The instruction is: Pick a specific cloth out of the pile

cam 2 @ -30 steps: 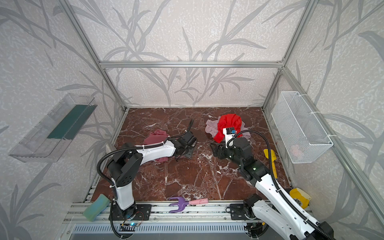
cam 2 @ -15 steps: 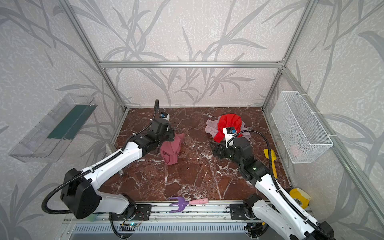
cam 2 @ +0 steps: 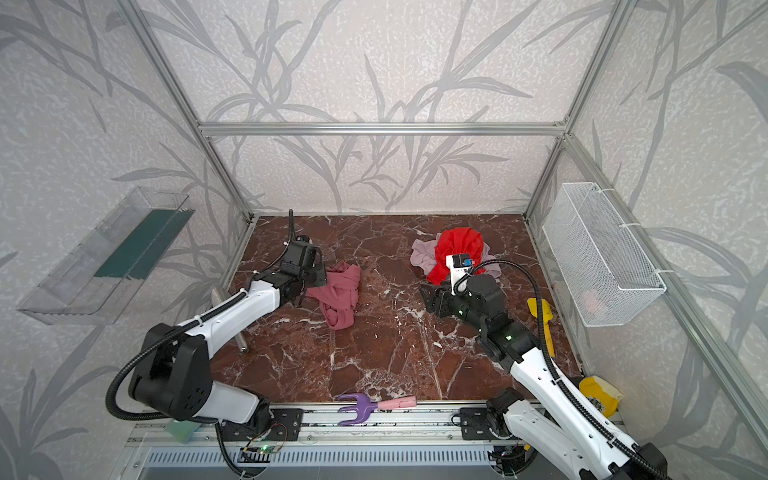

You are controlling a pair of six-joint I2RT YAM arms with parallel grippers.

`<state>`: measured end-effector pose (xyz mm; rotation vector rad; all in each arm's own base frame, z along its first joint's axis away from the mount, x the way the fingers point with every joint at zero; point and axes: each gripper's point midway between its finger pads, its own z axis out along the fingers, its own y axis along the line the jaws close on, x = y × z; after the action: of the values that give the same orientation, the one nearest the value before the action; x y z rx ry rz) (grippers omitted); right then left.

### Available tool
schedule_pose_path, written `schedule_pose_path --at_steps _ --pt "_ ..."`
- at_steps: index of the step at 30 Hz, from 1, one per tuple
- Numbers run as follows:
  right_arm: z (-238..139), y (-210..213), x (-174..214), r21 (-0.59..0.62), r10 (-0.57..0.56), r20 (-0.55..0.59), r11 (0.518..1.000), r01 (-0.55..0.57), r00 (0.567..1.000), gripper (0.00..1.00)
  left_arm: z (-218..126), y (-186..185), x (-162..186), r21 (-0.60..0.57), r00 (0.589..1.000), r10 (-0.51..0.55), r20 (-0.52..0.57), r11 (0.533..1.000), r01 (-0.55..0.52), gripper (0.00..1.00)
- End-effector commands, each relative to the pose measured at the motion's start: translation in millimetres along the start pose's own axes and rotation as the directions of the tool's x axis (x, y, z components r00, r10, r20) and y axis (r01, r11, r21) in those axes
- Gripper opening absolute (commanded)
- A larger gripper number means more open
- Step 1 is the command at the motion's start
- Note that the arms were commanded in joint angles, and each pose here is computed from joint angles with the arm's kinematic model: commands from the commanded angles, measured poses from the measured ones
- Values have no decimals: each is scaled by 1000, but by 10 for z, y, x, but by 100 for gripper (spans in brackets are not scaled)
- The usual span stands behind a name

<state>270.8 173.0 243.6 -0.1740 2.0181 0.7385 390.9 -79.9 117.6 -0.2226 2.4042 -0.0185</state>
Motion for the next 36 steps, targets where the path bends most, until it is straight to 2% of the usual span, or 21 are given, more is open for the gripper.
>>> schedule_pose_path --at_steps 1,2,6,7,8,11,15,19,22,28,36 --pt "-32 53 -114 -13 -5 27 1000 6 1000 73 129 106 112 -24 998 -37 -49 999 36 0" --pt "-39 54 -114 -13 -9 26 1000 10 1000 73 142 114 138 -25 997 -38 -64 999 37 0" --pt "-63 51 -128 -8 -12 34 1000 12 999 73 158 139 233 -33 994 -37 -102 999 34 18" --pt "-67 53 -131 -9 -12 35 1000 12 999 73 150 148 240 -37 994 -38 -104 999 34 28" --pt "-66 57 -130 -11 -12 35 1000 12 999 73 137 156 248 -38 994 -36 -105 999 32 33" --pt "-76 61 -130 -13 -12 35 1000 12 999 72 32 167 231 -30 995 -24 -95 999 21 38" --pt "-107 76 -136 -18 -13 40 1000 14 999 73 -229 65 153 17 999 11 -46 1000 -11 39" --pt "-120 63 -139 -11 -18 46 1000 19 999 73 -509 -260 127 69 992 120 32 990 -122 37" --pt "-101 42 -119 -4 -17 42 1000 17 999 73 -606 -542 190 142 985 163 55 975 -169 35" --pt "-64 19 -78 -2 -11 33 1000 11 999 73 -465 -815 409 256 993 115 -11 961 -108 31" --pt "-37 -13 -58 16 -12 16 1000 12 1000 72 -58 -991 622 287 992 102 -80 955 -75 31"
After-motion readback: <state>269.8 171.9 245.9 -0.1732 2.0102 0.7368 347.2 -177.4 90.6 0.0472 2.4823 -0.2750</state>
